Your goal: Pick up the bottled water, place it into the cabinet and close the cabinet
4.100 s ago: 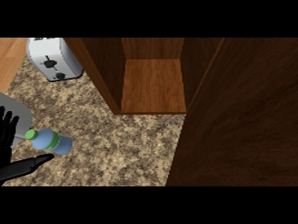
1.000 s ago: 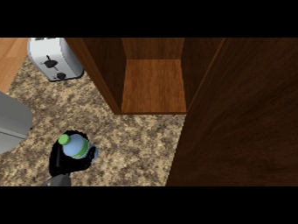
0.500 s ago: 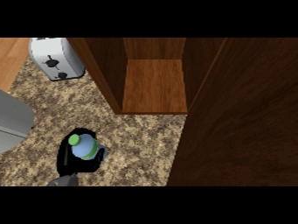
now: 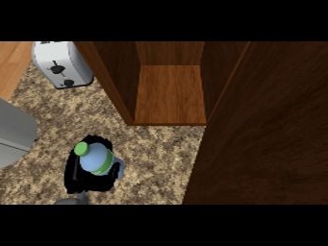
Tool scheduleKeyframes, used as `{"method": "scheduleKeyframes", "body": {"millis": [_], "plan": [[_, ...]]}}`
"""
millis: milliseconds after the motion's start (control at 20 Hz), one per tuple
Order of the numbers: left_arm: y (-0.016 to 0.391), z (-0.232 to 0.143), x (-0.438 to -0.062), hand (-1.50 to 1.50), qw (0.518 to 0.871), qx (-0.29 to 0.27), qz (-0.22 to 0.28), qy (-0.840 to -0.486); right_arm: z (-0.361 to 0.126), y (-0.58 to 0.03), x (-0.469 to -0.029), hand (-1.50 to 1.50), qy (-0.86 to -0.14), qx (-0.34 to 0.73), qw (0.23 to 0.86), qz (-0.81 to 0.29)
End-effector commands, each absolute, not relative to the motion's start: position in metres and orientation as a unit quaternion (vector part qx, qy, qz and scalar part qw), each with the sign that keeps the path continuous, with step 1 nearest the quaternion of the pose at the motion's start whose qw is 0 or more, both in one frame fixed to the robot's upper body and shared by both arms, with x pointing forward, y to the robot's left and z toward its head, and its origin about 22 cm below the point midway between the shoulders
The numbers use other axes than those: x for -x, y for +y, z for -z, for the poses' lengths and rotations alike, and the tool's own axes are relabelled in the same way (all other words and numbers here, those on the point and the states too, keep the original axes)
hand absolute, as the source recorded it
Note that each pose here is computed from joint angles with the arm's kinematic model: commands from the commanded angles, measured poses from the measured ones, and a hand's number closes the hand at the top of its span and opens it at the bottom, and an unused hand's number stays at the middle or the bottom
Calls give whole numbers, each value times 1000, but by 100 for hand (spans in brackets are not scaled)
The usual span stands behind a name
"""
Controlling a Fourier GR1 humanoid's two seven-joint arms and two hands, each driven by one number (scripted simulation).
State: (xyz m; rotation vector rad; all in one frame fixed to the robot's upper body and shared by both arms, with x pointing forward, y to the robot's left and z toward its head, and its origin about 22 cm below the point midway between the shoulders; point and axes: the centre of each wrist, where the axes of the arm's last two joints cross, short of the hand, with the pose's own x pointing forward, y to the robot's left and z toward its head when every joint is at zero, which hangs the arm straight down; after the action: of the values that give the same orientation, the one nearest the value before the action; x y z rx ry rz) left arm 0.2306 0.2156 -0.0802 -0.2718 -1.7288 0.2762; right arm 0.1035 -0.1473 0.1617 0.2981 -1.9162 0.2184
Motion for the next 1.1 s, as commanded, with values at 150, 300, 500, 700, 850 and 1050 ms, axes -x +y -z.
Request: {"method": "scheduleKeyframes", "body": {"millis": [150, 300, 500, 700, 850, 1050], "plan": [[179, 22, -233, 150, 621, 130, -107, -766, -181, -157, -82, -150, -835, -117, 531, -80], [160, 14, -237, 150, 610, 125, -97, -776, -174, -147, -90, -150, -837, -118, 528, -84], [156, -17, -245, 150, 612, 118, -92, -777, -177, -160, -83, -150, -838, -112, 529, -73], [125, -27, -258, 150, 626, 131, -90, -764, -174, -165, -90, -150, -832, -113, 536, -95], [130, -21, -262, 150, 601, 105, -77, -788, -181, -163, -84, -150, -837, -118, 529, -83], [104, -43, -296, 150, 596, 86, -79, -794, -178, -155, -92, -150, -834, -114, 534, -84]]}}
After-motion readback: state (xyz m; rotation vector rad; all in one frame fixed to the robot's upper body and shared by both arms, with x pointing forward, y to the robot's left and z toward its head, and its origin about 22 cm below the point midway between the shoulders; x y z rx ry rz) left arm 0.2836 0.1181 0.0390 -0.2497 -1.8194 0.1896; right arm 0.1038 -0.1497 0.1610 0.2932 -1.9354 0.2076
